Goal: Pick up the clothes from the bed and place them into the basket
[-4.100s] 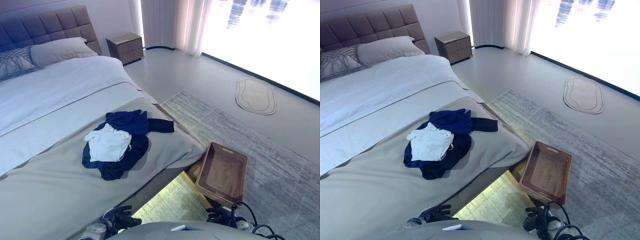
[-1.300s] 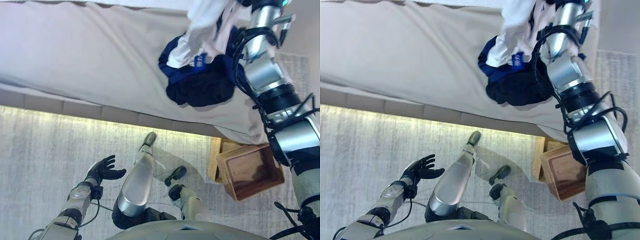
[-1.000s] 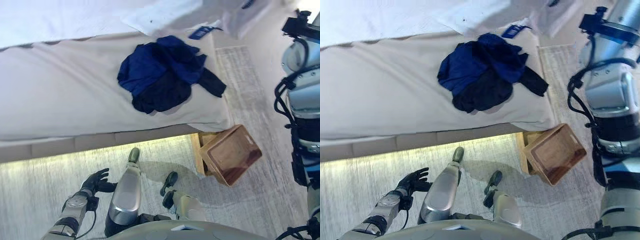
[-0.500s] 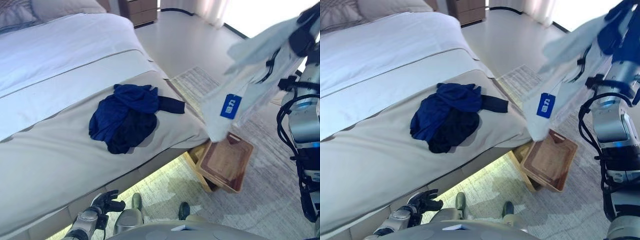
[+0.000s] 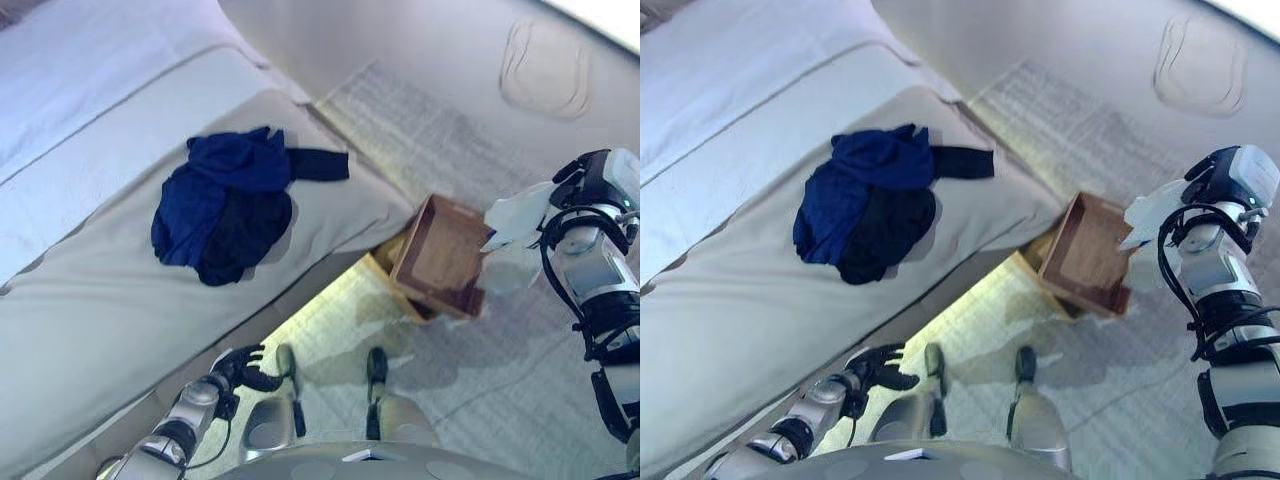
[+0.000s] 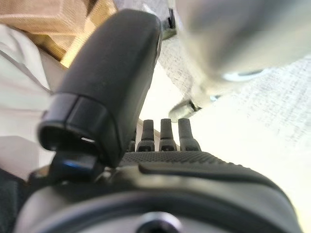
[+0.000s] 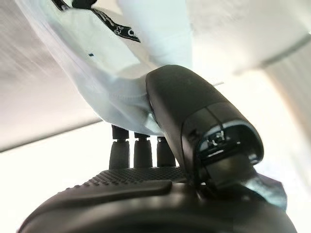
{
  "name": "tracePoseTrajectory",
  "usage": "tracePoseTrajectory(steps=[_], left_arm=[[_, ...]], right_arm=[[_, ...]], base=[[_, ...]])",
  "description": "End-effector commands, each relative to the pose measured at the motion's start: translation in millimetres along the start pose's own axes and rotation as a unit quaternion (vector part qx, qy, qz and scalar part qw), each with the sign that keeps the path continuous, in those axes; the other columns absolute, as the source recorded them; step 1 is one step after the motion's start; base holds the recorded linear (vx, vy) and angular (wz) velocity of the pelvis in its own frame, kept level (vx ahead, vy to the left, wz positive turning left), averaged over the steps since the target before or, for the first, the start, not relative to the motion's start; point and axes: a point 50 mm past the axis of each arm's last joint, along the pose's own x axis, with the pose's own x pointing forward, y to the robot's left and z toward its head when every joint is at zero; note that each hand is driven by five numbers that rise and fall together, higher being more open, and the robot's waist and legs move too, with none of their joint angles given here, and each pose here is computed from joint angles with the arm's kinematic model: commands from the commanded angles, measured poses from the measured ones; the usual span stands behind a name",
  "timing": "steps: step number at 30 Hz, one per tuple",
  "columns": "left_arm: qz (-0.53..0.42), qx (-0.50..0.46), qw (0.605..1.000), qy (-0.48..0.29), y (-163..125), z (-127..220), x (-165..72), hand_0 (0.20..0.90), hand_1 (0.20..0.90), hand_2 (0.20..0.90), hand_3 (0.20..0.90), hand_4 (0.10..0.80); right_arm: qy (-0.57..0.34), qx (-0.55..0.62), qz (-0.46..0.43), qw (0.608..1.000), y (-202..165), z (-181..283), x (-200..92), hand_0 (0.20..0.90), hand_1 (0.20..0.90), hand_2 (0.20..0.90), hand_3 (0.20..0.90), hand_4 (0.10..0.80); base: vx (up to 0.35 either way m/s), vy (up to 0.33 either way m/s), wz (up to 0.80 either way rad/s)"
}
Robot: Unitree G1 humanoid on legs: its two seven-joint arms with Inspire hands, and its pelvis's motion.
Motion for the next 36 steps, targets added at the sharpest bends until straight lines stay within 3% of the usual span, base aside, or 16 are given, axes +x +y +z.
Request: tracePoseTrajectory(steps=[1,11,16,18,23,27,31,36], left_arm=[[0.011,0.019,0.999,-0.044,13,22,1,0.900,0.900,0.900,0.900,0.800],[-0.010,0.018,0.997,-0.073,6,31,0,0.900,0.900,0.900,0.900,0.800],[-0.016,0.015,0.997,-0.073,3,26,-1,0.900,0.900,0.900,0.900,0.800],[-0.017,0.010,0.997,-0.071,1,23,-1,0.900,0.900,0.900,0.900,0.800],[-0.016,0.002,0.998,-0.064,1,16,-2,0.900,0.900,0.900,0.900,0.800],[-0.015,0.000,0.998,-0.058,3,12,-3,0.900,0.900,0.900,0.900,0.800],[-0.009,-0.013,0.999,-0.051,4,1,-6,0.900,0.900,0.900,0.900,0.800],[-0.002,-0.030,0.999,-0.038,10,-1,-6,0.900,0.900,0.900,0.900,0.800]], right_arm=[[-0.039,0.019,-0.093,0.995,-52,48,23,0.900,0.900,0.900,0.900,0.800],[-0.049,0.050,-0.156,0.985,-67,51,26,0.900,0.900,0.900,0.900,0.800],[-0.169,0.092,-0.180,0.965,-73,83,14,0.900,0.900,0.900,0.900,0.800],[-0.280,0.120,-0.181,0.935,-77,111,-5,0.900,0.900,0.900,0.900,0.800],[-0.434,0.107,-0.180,0.876,-79,140,-43,0.900,0.900,0.900,0.900,0.800],[-0.446,0.096,-0.176,0.872,-79,141,-48,0.900,0.900,0.900,0.900,0.800],[-0.387,0.192,-0.093,0.897,-73,130,-40,0.900,0.900,0.900,0.900,0.800],[-0.413,0.087,0.075,0.903,-33,142,-55,0.900,0.900,0.900,0.900,0.800]], base=[[-0.090,-0.062,-0.10],[-0.021,-0.005,-0.01],[0.005,0.043,0.01],[0.026,0.060,-0.01],[0.036,0.052,0.01],[0.019,0.034,0.11],[0.035,0.085,0.12],[0.045,0.131,0.15]])
